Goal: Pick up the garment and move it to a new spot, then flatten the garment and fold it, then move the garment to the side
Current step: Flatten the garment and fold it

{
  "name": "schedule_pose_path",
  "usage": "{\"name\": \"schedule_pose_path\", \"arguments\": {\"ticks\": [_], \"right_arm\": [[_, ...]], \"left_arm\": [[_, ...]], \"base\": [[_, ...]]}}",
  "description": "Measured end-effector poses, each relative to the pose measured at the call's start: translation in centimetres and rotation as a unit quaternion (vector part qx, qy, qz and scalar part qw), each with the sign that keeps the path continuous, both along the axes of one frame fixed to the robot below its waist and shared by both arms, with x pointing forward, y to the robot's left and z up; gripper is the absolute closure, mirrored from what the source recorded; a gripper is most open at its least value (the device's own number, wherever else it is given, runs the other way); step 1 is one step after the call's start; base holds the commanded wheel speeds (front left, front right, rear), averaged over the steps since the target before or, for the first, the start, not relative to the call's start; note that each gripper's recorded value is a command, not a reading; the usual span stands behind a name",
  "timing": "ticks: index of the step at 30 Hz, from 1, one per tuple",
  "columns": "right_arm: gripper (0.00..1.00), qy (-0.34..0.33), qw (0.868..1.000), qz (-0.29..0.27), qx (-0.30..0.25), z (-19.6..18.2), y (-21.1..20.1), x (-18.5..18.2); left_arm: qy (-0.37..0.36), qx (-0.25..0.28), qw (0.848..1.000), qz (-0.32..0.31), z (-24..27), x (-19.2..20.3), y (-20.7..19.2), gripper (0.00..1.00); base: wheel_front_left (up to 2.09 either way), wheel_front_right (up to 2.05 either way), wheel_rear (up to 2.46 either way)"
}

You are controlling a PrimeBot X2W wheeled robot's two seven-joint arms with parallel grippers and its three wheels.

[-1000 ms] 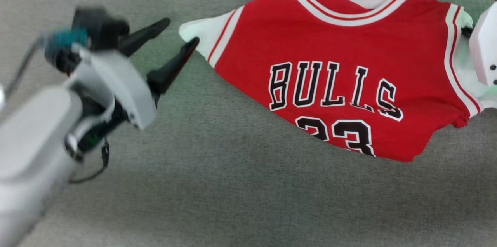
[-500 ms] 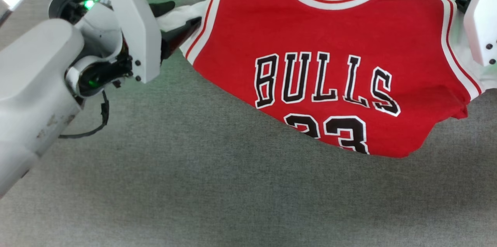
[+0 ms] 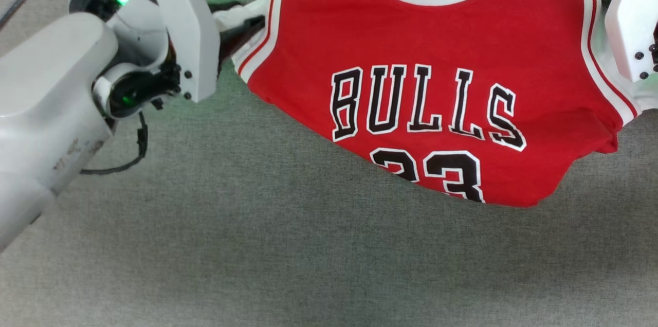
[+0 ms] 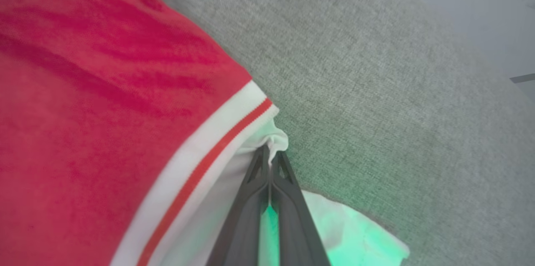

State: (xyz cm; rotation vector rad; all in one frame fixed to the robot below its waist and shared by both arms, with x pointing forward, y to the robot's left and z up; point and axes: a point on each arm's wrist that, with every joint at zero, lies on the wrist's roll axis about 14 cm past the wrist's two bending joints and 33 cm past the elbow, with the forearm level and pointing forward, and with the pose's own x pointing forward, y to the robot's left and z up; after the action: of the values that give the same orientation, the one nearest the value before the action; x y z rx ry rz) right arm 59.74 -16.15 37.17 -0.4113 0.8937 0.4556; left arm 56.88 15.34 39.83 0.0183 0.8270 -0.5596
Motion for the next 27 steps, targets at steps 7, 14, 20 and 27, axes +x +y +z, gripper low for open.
{"name": "schedule_pose_path", "arguments": {"ticks": [7, 14, 20, 27], "right_arm": [[1.00, -0.027, 1.000, 0.004, 0.014, 1.1, 0.2, 0.2], [1.00, -0.097, 0.992, -0.021, 0.073, 5.1, 0.3, 1.3], [1.00, -0.208, 0.971, -0.059, 0.105, 12.3, -1.3, 4.5], [1.00, -0.385, 0.899, -0.117, 0.172, 23.8, -2.6, 9.8]], "left_arm": [[-0.032, -0.033, 0.999, 0.014, 1.6, 0.5, -0.5, 1.00], [-0.127, -0.089, 0.987, 0.041, 7.2, 1.9, -0.5, 1.00], [-0.229, -0.136, 0.961, 0.076, 13.9, 4.1, 0.2, 1.00], [-0.364, -0.188, 0.901, 0.146, 22.4, 9.2, 2.1, 1.00]], "base": [[0.00, 0.00, 0.00], [0.00, 0.00, 0.00], [0.00, 0.00, 0.00], [0.00, 0.00, 0.00]]}}
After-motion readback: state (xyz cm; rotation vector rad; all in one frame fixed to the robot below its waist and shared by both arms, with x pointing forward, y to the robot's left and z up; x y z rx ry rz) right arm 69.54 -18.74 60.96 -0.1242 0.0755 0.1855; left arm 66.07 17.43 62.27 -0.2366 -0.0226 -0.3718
